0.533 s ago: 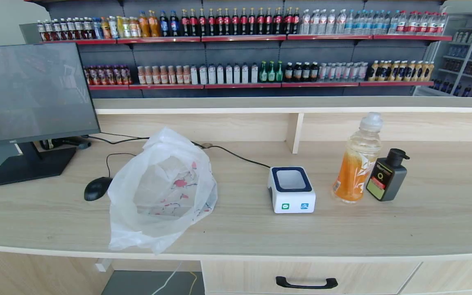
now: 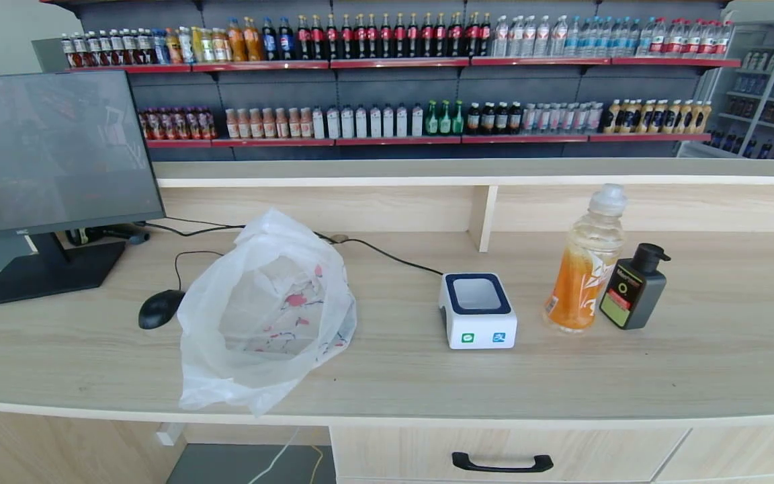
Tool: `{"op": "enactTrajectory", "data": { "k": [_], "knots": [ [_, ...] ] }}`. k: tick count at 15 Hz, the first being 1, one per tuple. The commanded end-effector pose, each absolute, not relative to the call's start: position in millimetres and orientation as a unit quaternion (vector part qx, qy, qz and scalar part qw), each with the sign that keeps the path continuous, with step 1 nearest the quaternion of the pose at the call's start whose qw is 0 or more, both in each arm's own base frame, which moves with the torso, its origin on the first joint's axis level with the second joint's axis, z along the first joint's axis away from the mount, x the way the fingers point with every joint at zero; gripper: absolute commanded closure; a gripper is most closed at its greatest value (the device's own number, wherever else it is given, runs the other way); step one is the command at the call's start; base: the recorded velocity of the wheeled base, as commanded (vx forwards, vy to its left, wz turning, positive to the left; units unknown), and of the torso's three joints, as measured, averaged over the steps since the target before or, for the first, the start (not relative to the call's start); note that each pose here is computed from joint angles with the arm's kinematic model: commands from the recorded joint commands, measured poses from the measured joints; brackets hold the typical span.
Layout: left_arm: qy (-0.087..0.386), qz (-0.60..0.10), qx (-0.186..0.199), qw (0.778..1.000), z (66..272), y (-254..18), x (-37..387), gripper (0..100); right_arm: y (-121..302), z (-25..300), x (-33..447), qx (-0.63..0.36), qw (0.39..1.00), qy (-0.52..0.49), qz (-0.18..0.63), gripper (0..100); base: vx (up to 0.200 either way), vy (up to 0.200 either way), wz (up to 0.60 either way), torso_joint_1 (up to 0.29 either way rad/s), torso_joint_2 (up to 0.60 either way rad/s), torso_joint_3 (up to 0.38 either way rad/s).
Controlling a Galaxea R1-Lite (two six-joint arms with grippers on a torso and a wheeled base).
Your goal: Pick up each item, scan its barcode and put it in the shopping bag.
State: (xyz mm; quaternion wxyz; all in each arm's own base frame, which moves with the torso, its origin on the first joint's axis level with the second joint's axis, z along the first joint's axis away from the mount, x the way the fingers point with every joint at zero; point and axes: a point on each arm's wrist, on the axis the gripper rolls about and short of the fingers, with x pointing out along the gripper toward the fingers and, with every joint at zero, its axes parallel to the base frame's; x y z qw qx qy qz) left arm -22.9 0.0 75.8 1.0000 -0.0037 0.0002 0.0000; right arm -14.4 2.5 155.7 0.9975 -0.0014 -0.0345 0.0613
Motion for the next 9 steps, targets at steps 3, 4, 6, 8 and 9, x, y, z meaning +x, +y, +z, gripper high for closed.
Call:
{"op": "enactTrajectory", "data": {
  "k": [3,4,6,8,9],
  "knots": [
    [0.0,0.0,-0.004,1.0,75.7,0.0,-22.9,100,4.8,207.5,38.2,-0.006,0.995,0.036,0.091,0,0.0,0.0,0.0,0.0,0.0,0.0],
    [0.0,0.0,-0.004,1.0,75.7,0.0,-22.9,100,4.9,208.6,41.5,-0.005,0.995,0.042,0.091,0,0.0,0.0,0.0,0.0,0.0,0.0],
    [0.0,0.0,-0.004,1.0,75.7,0.0,-22.9,100,6.2,215.8,63.1,0.002,0.993,0.073,0.094,0,0.0,0.0,0.0,0.0,0.0,0.0],
    [0.0,0.0,-0.004,1.0,75.7,0.0,-22.9,100,8.0,218.2,99.8,0.001,0.99,0.107,0.094,0,0.0,0.0,0.0,0.0,0.0,0.0],
    [0.0,0.0,-0.004,1.0,75.7,0.0,-22.9,100,8.8,219.3,116.6,0.0,0.99,0.101,0.093,0,0.0,0.0,0.0,0.0,0.0,0.0]
  ]
}}
